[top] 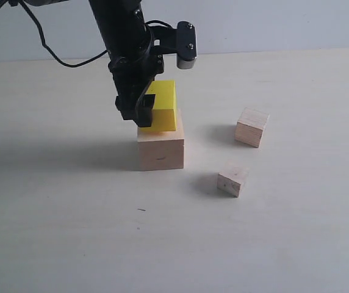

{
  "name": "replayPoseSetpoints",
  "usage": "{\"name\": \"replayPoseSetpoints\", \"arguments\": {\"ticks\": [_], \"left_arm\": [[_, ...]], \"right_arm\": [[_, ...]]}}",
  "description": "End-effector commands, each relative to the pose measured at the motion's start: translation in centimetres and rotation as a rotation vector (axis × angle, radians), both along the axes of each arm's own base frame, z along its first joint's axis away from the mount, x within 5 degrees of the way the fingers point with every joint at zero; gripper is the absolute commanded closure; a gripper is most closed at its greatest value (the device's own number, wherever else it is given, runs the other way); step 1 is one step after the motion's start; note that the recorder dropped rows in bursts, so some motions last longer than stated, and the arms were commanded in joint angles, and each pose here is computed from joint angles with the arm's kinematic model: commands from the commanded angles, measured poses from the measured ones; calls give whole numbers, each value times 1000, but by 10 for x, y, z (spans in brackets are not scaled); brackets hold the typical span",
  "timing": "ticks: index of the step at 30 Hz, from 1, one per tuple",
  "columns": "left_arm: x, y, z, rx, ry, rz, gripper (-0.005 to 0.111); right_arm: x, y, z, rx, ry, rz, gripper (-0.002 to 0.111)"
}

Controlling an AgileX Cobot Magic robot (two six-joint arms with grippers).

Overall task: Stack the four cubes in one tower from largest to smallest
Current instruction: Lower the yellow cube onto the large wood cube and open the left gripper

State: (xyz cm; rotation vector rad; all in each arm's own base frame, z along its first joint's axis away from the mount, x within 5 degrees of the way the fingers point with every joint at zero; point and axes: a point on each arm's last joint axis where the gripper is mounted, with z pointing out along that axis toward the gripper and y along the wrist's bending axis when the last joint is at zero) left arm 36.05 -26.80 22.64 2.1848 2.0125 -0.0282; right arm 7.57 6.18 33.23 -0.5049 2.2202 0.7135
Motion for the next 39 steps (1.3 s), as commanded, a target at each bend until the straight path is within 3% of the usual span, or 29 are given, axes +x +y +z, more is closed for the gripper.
{"name": "replayPoseSetpoints", "arguments": {"ticks": [1,39], "left_arm": [[2,-1,0,-12,-4,4,107],[1,-1,0,-14,9,60,107]], "right_arm": [[-1,0,-1,-6,-3,2,108],[-1,0,-1,-6,-2,3,108]]}}
